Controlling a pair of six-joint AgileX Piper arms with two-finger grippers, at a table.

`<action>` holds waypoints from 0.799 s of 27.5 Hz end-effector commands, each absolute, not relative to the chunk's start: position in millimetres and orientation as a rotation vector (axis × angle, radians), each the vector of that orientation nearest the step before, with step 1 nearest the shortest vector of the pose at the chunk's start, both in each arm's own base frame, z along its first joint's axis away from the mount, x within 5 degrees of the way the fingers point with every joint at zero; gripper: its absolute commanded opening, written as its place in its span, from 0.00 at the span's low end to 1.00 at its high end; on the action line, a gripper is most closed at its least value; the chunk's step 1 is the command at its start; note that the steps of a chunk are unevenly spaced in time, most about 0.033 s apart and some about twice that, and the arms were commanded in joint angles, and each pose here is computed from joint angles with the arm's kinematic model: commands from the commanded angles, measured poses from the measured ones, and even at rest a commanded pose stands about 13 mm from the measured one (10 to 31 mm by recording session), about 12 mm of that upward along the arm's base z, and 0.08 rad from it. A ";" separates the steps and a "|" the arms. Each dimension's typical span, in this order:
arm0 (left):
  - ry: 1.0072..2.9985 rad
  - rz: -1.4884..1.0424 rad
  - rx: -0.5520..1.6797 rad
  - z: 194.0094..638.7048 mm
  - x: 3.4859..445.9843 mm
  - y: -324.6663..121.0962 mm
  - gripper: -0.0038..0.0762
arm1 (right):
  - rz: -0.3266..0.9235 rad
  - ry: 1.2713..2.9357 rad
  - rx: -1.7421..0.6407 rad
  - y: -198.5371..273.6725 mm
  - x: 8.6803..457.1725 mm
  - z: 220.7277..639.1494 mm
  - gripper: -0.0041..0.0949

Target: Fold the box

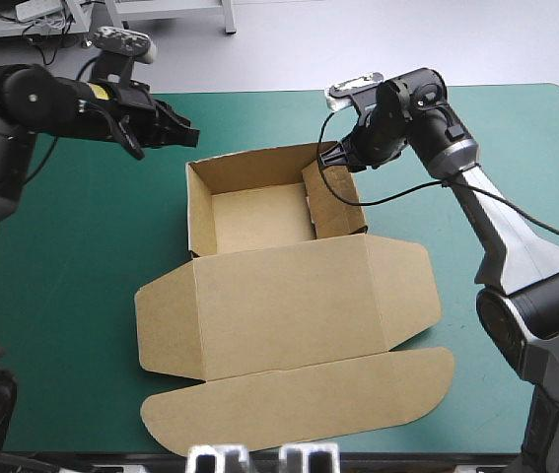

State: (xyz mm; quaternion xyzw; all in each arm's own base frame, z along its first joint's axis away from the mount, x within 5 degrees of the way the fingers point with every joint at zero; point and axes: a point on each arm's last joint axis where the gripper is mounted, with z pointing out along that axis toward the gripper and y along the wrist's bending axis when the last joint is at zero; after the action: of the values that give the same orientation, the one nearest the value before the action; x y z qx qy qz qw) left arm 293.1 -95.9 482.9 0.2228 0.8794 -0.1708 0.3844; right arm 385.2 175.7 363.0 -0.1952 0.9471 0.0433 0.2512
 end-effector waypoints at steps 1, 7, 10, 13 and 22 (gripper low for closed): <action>2.072 -0.440 0.596 533.4 226.3 -84.7 0.04 | 0.184 2.538 -0.463 174.7 385.4 376.4 0.42; 2.020 -0.292 0.561 542.3 167.7 -61.3 0.04 | 0.340 2.659 -0.448 183.0 402.2 339.6 0.42; 2.060 -0.204 0.513 525.3 137.5 -46.6 0.04 | 0.323 2.682 -0.451 184.2 407.1 328.9 0.41; 2.097 -0.172 0.502 503.7 113.6 -38.3 0.04 | 0.323 2.686 -0.448 184.3 407.4 328.0 0.30; 2.213 0.047 0.169 411.9 65.3 -0.8 0.04 | 0.312 2.662 -0.425 180.9 402.8 339.8 0.03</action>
State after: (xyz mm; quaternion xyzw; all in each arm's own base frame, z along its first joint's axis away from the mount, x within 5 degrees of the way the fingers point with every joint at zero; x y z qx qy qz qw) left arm 76.6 -11.1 432.0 0.1122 0.8946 -0.0054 0.4325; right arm 416.7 190.2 293.8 -0.1521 0.9693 0.1029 0.1632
